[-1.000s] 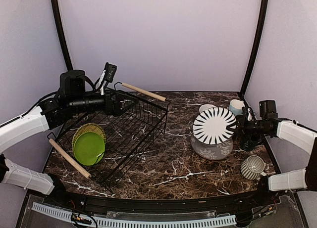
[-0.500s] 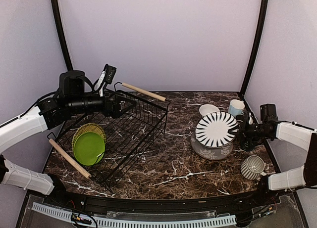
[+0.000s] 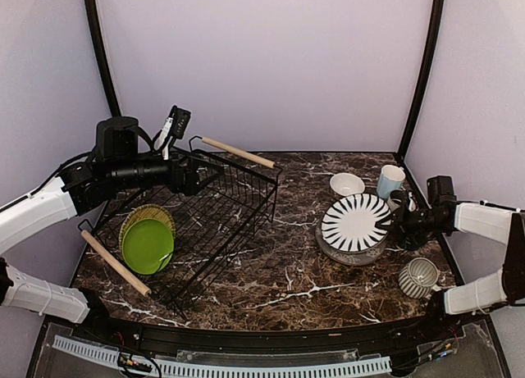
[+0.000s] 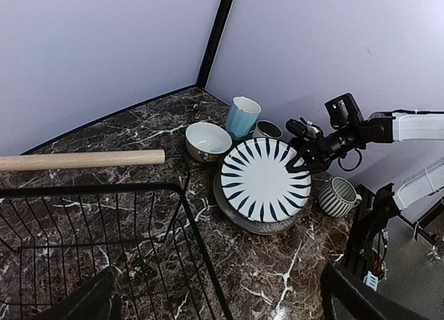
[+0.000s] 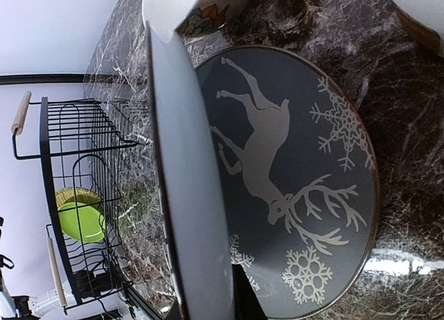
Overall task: Unload the mixed dishes from the dish rack
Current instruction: Place the plate with another plate.
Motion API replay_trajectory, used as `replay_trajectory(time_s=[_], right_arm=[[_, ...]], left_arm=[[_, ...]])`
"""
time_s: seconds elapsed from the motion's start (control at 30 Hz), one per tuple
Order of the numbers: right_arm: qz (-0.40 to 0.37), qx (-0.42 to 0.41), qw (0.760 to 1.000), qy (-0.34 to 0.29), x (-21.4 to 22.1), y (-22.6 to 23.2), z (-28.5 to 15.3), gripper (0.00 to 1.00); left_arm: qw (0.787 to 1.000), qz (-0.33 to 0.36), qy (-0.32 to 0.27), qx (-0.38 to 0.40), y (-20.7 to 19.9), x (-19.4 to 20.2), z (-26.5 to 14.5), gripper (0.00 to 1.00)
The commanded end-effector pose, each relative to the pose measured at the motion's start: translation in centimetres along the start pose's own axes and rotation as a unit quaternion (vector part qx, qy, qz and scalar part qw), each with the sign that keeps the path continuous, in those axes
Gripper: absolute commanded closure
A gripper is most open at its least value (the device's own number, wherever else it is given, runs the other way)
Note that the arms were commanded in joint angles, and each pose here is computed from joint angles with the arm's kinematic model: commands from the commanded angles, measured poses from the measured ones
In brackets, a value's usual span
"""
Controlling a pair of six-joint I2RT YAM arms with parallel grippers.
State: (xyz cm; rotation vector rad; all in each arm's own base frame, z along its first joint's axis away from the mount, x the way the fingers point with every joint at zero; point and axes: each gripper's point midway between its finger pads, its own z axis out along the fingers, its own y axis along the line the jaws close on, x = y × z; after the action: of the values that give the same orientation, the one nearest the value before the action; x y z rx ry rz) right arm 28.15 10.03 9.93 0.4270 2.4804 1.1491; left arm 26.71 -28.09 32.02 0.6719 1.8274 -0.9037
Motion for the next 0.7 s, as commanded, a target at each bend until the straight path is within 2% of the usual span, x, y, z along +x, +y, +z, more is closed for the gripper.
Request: replay_trajectory(time_s=[0.0, 0.2, 0.67], right_arm=[[-0.042, -0.049, 0.998, 0.01, 0.1, 2.2, 0.4, 0.91], [-0.036, -0.024, 0.999, 0.01, 0.1, 1.0, 1.0, 0.84], [-0.038, 0.035, 0.998, 0.024, 1.0, 0.0, 1.9, 0.45]], left_arm=[[1.0, 0.002, -0.009, -0.002, -0.3, -1.1, -0.5, 0.01], [1.0, 0.0, -0.007, -0.002, -0.3, -1.1, -0.7, 0.01], [1.0, 0.002, -0.003, -0.005, -0.2, -0.9, -0.6, 0.01]])
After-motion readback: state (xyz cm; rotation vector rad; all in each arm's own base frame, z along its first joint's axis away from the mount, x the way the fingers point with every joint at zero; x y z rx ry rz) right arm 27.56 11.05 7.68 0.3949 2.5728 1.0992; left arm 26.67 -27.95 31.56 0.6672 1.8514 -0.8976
